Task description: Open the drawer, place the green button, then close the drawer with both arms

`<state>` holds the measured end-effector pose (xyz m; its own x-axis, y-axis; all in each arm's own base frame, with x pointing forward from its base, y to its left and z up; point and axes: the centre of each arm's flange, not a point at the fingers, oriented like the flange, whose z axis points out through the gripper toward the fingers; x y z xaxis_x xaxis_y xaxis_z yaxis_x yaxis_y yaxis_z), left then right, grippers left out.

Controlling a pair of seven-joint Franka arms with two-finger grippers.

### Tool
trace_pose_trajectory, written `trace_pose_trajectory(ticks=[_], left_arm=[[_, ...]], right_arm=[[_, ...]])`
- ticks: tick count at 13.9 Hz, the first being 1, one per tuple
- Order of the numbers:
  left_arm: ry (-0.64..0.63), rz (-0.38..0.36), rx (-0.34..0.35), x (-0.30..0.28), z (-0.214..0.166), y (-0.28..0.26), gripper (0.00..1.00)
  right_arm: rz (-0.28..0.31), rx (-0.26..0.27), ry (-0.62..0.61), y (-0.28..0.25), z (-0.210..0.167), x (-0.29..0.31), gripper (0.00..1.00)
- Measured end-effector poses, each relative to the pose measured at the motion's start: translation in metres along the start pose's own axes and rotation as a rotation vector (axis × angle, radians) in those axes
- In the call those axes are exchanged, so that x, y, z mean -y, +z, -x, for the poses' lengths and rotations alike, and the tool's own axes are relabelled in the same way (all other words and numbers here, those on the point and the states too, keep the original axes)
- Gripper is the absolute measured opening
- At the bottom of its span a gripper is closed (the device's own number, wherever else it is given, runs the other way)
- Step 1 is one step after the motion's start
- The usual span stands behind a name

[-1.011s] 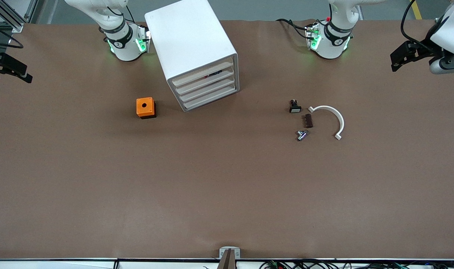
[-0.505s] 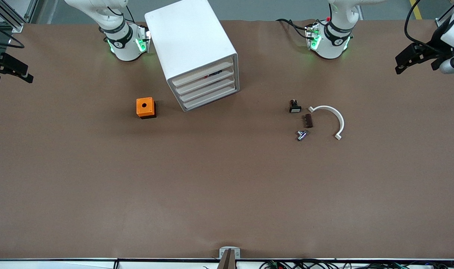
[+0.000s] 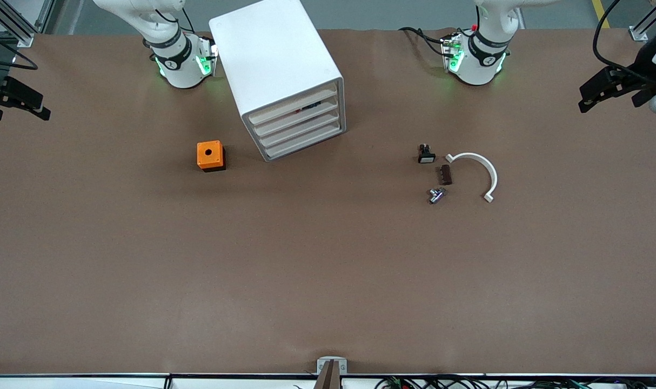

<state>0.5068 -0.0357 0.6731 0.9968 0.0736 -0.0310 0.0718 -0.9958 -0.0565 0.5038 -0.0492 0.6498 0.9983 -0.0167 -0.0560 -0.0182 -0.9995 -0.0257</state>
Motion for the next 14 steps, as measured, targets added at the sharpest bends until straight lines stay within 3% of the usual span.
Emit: trace_pose_trajectory(ticks=[14], left_arm=[[-0.043, 0.051, -0.043, 0.020, -0.010, 0.002, 1.00]], right_arm=[[0.002, -0.016, -0.058, -0.005, 0.001, 0.030, 1.00]])
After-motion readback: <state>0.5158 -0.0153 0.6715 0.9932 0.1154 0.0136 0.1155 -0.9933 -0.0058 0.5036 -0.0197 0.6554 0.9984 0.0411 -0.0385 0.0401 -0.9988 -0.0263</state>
